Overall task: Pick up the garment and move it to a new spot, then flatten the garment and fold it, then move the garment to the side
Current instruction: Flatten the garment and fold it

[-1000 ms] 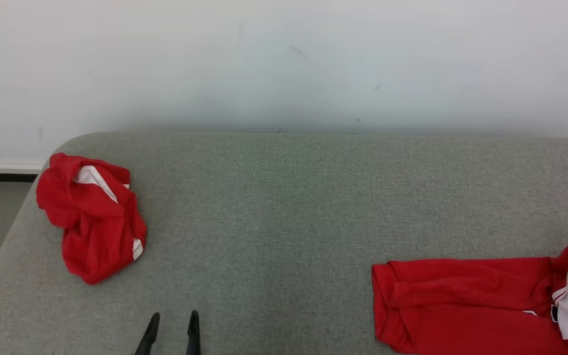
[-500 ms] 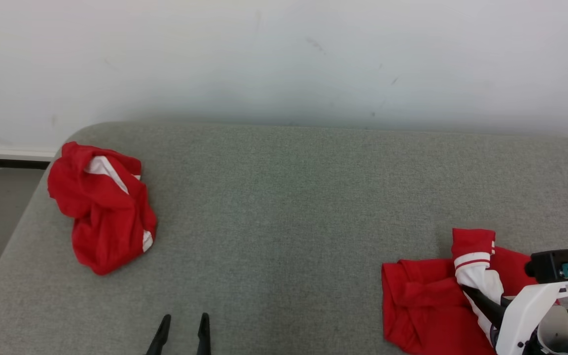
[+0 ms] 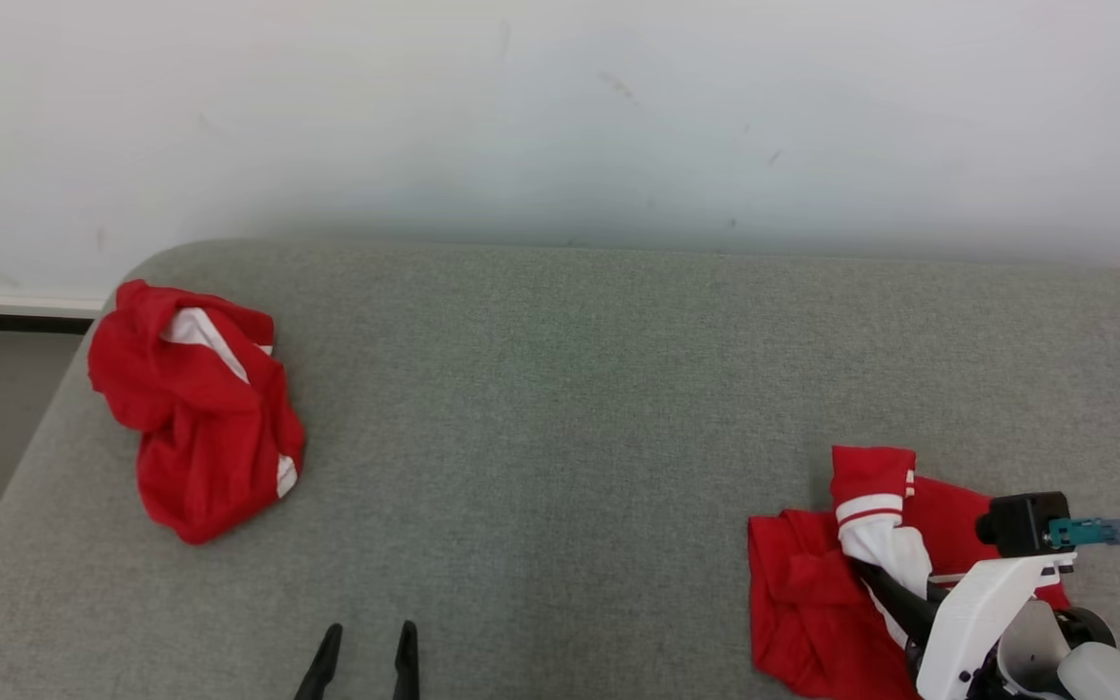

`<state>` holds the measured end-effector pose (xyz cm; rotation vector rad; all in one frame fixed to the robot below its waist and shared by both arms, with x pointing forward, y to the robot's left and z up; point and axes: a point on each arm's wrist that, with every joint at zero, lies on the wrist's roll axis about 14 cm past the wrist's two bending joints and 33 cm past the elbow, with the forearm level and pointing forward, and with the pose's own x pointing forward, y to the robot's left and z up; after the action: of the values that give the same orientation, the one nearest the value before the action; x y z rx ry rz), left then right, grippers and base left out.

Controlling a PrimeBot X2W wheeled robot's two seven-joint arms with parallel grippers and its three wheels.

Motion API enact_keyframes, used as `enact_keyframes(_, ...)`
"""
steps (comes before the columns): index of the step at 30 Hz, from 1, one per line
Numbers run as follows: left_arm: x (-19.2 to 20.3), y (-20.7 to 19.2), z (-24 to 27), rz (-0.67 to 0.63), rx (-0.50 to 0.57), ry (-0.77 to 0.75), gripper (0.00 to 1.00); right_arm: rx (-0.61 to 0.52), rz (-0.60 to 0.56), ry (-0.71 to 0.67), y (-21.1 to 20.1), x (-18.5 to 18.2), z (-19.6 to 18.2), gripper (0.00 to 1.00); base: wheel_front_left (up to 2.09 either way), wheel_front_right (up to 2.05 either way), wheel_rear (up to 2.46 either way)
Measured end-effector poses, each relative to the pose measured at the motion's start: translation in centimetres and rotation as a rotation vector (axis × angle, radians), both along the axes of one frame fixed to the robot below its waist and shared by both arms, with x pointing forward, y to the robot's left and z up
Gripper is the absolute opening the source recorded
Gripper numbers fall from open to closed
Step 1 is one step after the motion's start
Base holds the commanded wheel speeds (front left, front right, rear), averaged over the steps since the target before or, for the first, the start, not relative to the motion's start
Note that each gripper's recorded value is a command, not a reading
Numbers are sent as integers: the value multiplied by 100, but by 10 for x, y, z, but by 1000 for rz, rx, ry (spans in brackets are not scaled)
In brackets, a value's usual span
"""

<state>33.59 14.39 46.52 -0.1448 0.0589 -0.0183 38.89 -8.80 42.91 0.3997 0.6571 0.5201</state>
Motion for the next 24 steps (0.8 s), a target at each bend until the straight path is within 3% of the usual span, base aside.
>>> enact_keyframes(3, 0, 0, 0, -1, 1, 0, 100, 8, 10, 1, 4, -3, 1, 26, 0, 0, 0)
enact_keyframes(5, 1, -1, 0, -3, 1, -1, 100, 17, 18, -3, 7, -6, 4, 49, 0, 0, 0)
enact_keyframes(6, 1, -1, 0, -3, 1, -1, 100, 23, 21, -7, 9, -7, 6, 100, 0, 0, 0)
enact_keyframes(18, 1, -2, 5, -15, 3, -18, 100, 139, 36, -106, 27, -20, 43, 100, 0, 0, 0)
enact_keyframes(24, -1, -4, 6, -22, 5, -23, 100, 189, -33, -225, 6, -23, 73, 100, 0, 0, 0)
